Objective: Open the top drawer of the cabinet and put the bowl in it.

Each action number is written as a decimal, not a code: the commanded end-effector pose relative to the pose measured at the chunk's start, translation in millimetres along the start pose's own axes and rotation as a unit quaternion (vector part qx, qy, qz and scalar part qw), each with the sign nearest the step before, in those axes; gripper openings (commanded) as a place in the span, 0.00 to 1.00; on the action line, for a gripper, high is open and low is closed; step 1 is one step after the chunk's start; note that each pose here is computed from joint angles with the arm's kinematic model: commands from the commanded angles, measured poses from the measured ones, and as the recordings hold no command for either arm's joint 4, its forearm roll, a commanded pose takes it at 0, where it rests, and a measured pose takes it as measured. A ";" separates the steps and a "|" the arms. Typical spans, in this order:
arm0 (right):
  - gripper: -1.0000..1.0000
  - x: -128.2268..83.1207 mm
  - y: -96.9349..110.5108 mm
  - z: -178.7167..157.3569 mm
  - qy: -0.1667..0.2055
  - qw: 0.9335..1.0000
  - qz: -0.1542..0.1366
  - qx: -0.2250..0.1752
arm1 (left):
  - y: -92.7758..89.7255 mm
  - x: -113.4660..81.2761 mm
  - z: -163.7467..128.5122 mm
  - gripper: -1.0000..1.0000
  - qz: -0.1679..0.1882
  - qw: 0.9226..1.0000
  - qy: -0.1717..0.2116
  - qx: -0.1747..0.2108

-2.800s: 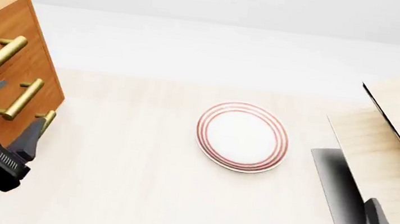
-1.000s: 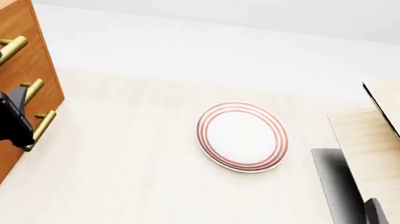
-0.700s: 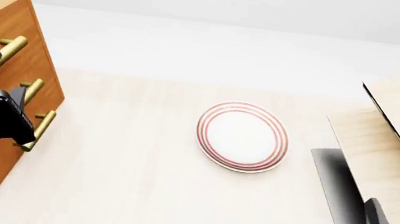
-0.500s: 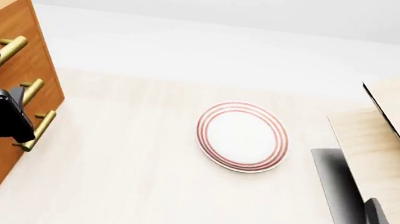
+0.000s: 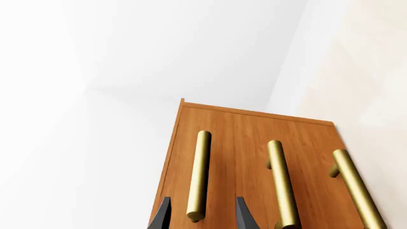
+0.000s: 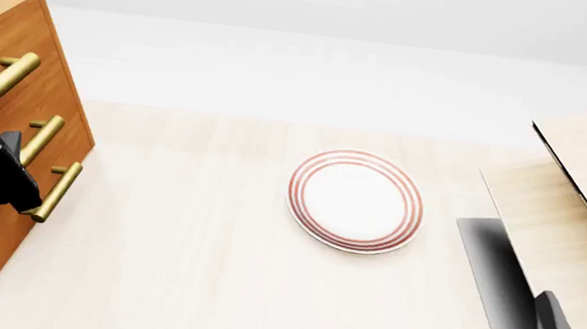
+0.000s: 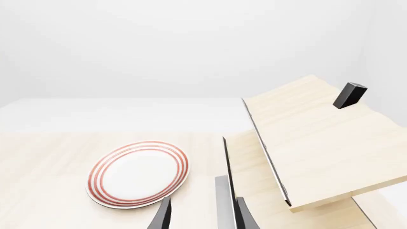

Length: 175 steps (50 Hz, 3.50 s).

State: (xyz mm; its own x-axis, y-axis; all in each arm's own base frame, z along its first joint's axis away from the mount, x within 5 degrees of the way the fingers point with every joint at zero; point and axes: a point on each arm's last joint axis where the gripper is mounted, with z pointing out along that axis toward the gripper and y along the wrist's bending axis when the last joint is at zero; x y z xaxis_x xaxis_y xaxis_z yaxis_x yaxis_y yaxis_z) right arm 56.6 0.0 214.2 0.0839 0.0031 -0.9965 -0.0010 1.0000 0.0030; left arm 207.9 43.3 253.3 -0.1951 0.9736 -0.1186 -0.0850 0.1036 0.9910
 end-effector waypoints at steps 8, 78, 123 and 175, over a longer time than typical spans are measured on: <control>1.00 0.1 0.0 -0.1 -0.001 1.000 0.000 0.000 | -1.1 6.6 2.9 1.00 -0.001 1.000 0.015 -0.003; 1.00 0.2 0.0 0.0 0.000 1.000 0.000 0.000 | -4.0 18.9 25.7 0.00 0.005 0.999 0.039 0.004; 1.00 0.1 0.0 -0.1 0.000 1.000 0.000 0.000 | 4.0 -24.3 24.1 0.00 0.020 0.999 -0.049 0.010; 1.00 0.1 0.0 -0.1 0.000 1.000 0.000 0.000 | 15.8 -65.3 9.1 0.00 0.011 0.990 -0.138 0.009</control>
State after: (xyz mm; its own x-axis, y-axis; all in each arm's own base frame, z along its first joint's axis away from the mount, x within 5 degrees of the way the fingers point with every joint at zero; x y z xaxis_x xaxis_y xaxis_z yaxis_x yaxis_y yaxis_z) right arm 56.6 0.0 214.2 0.0840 0.0032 -0.9965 -0.0010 1.0000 0.0031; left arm 231.5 2.5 264.5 -0.0057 0.9976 -0.0695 -0.0302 0.0693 0.9971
